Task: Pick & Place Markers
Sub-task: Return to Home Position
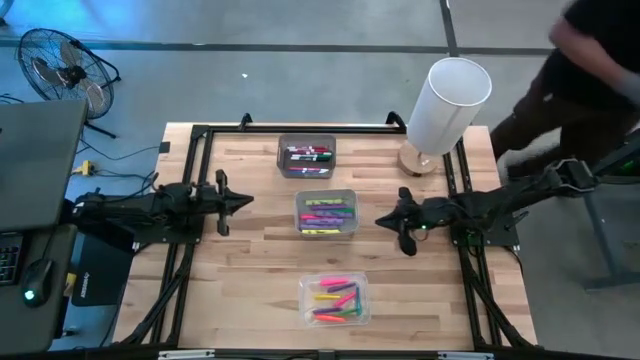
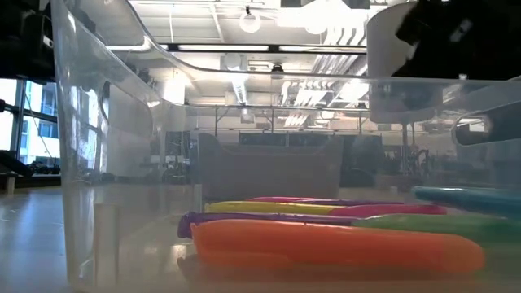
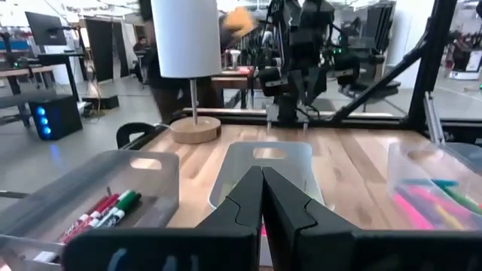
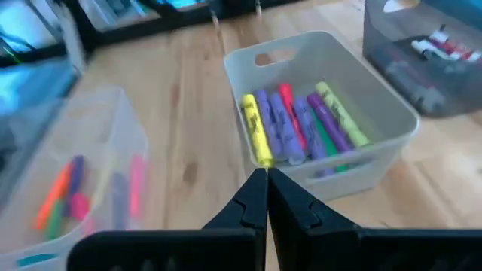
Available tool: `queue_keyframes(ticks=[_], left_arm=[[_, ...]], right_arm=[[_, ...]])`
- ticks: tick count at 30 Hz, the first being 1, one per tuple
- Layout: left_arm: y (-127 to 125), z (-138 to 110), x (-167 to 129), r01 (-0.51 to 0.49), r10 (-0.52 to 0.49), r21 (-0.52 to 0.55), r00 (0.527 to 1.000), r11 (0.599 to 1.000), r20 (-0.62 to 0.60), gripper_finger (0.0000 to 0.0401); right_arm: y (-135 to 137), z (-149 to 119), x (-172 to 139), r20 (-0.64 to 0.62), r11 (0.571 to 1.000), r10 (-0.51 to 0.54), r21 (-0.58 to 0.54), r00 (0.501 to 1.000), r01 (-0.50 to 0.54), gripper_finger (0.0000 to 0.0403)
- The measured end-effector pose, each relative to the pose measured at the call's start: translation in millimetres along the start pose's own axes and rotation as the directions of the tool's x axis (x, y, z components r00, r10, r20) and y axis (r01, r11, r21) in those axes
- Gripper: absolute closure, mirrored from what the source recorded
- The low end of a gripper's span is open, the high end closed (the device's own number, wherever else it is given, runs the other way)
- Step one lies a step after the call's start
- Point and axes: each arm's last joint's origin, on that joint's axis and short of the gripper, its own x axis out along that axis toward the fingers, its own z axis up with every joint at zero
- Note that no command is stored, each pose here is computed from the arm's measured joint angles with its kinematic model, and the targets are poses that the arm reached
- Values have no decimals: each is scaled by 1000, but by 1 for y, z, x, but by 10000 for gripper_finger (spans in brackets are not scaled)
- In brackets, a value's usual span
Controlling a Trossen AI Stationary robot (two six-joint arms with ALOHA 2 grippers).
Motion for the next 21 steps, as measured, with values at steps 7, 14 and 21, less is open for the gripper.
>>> queue_keyframes(ticks=[7, 14, 21], left_arm=[[0, 0, 0, 0, 0, 0, 1000, 1000, -1, 398], [0, 0, 0, 1, -1, 0, 1000, 1000, 0, 398], [0, 0, 0, 1, -1, 0, 1000, 1000, 0, 398]], right_arm=[[-16, -42, -23, 48, 990, 139, 19, 989, -140, 403], [-28, -53, -41, 195, 983, 184, -21, 963, -183, 403], [-35, -53, -55, 293, 976, 216, -68, 931, -205, 403]])
